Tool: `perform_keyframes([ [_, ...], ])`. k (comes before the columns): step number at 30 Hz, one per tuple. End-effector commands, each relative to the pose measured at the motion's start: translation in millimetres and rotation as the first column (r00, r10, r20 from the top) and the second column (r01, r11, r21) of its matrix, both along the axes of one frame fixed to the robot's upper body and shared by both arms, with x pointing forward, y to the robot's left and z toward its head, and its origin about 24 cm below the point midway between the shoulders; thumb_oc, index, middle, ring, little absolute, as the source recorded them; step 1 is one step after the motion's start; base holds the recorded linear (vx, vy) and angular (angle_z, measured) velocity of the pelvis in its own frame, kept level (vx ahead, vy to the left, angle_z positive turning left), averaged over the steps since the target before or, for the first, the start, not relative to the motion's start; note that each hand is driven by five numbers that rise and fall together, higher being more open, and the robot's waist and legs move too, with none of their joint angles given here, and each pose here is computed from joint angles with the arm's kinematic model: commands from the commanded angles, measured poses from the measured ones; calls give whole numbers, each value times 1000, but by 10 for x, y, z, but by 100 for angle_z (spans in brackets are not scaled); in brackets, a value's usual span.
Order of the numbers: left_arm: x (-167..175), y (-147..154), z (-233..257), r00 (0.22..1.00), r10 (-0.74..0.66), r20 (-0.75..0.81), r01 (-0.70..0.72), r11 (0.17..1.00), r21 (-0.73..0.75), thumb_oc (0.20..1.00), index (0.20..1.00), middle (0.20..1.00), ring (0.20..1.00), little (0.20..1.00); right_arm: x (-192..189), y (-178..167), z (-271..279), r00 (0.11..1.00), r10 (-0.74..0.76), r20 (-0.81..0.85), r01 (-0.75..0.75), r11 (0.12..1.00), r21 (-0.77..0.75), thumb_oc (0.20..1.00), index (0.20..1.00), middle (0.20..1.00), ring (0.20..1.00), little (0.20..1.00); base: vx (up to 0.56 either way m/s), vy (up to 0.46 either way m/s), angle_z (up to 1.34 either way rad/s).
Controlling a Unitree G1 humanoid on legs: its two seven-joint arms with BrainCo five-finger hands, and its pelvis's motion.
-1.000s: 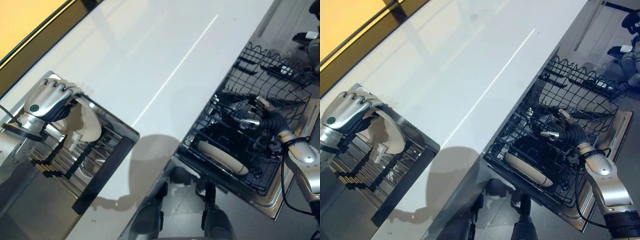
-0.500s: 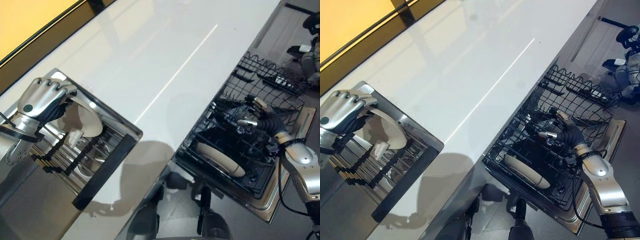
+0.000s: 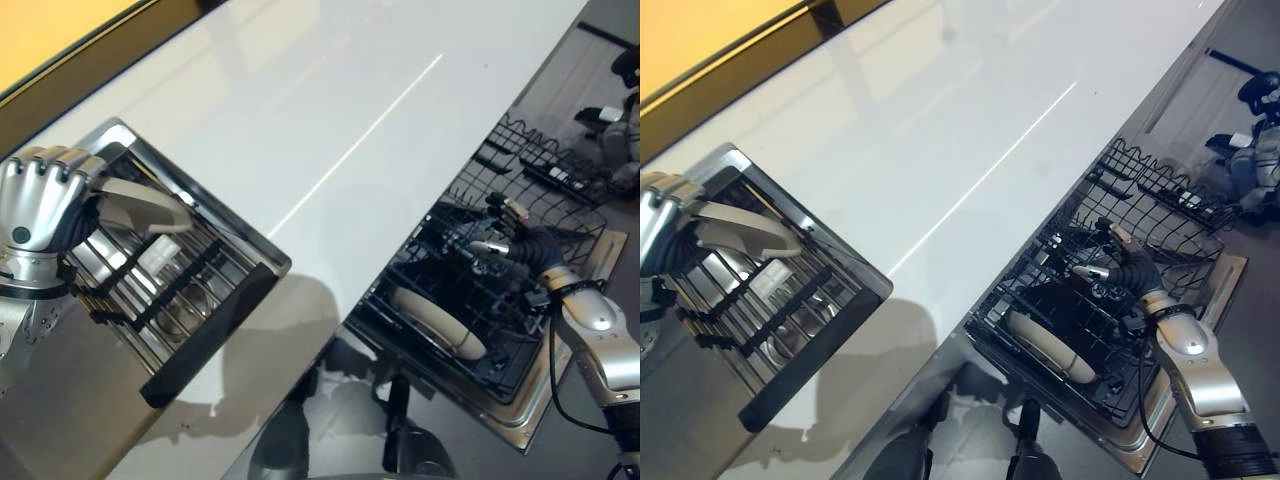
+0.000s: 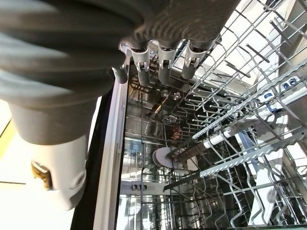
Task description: Pick up plates and place into dishwasher.
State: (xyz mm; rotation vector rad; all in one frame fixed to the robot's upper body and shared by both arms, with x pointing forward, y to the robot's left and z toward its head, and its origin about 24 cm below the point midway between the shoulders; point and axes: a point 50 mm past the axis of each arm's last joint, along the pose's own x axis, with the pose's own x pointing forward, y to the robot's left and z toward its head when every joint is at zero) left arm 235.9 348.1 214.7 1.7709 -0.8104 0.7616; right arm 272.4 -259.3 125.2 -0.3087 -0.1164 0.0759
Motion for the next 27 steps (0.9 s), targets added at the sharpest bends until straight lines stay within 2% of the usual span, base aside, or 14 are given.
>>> perform_keyframes([
  [1,4,73,270,968,61,244,-61,998,-7,200,200,200,200,200,-27,131,205,987,24,157,-34,998,60,1000,1000,1000,1000,1000,-22,-108,-4],
  [18,109,-35,141,859,122,497,-7,974,-227,200,200,200,200,200,-73,350,109,981,64,183,-96,981,171,1000,1000,1000,1000,1000,5,-58,-1],
  [22,22,-9,35,795,131,592,76,947,-311,200,200,200,200,200,-105,388,47,983,61,173,-97,974,203,1000,1000,1000,1000,1000,41,-72,-3],
  [27,-144,-182,-22,710,-8,704,274,924,-266,200,200,200,200,200,-191,409,-85,988,18,156,-57,967,248,1000,1000,1000,1000,1000,74,-93,-5],
])
